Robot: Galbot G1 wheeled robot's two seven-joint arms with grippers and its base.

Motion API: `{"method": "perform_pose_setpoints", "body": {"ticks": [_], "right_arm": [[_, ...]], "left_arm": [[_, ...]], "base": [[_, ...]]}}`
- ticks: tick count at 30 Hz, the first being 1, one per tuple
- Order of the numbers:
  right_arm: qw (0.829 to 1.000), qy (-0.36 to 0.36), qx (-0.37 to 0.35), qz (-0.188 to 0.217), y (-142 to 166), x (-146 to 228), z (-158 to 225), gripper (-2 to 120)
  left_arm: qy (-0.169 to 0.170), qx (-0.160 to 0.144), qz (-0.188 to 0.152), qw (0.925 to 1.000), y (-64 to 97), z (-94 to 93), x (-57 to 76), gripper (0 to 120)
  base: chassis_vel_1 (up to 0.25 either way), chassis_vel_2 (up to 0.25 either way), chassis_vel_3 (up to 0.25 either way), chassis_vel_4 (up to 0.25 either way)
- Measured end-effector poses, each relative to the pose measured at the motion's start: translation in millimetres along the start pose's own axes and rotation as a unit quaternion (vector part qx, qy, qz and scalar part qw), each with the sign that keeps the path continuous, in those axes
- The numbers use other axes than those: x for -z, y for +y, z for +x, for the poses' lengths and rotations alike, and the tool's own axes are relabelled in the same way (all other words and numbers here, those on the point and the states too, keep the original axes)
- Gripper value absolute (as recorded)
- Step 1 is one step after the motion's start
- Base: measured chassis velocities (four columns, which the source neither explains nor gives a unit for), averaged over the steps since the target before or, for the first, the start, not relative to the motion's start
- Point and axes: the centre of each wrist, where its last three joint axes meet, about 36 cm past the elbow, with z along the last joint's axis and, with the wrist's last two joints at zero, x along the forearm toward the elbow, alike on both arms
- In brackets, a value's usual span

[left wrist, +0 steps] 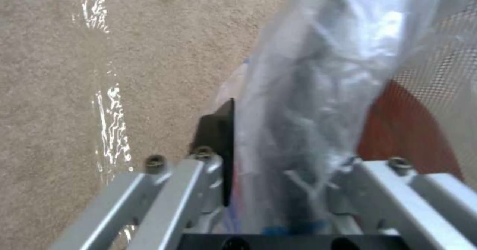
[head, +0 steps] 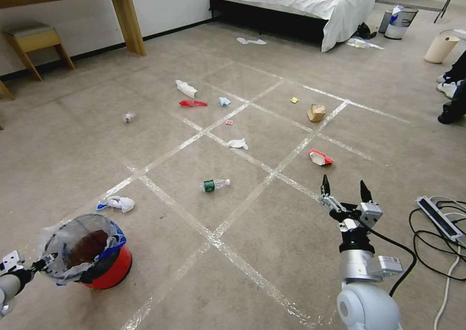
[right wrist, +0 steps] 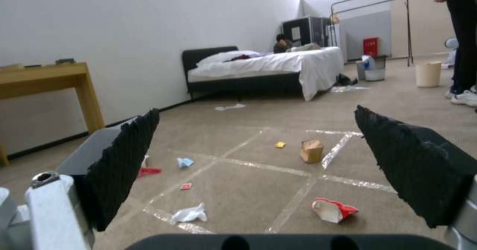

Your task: Pick up the trash bin and place the garbage on the floor into it.

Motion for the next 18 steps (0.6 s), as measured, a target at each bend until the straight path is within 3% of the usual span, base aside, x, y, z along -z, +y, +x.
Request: {"method": "perform_pose_setpoints", "body": {"ticks": [2,4,6,12,16,18], "right_arm": [[1.0,0.0,0.0,0.0,0,0,0,100],[1.0,0.0,0.0,0.0,0,0,0,100],[1.0,-0.001,0.0,0.0,0,0,-1,100],[1.0,-0.003,0.0,0.0,-1,1,-2,100],[1.0,-0.008,0.004,-0.004,-2,6,-4,100],[1.0,-0.008,0.004,-0.004,-2,6,-4,100]], "left_arm": [[0.0,-0.001,-0.001,1.0,-0.7,0.2,0.1,20],[-0.001,-0.005,-0.006,1.0,-4.5,1.8,0.7,7],[-0.001,-0.009,-0.008,0.9999,-7.4,4.8,0.4,3],[-0.006,-0.018,-0.011,0.9998,-13.0,15.0,-1.7,3],[-0.029,-0.034,-0.008,0.9989,-30.3,38.9,-2.2,3],[-0.029,-0.034,-0.008,0.9989,-30.3,38.9,-2.2,3]], "base": [[0.0,0.0,0.0,0.0],[0.0,0.0,0.0,0.0],[0.0,0.0,0.0,0.0],[0.0,0.0,0.0,0.0],[0.0,0.0,0.0,0.0],[0.0,0.0,0.0,0.0]]}}
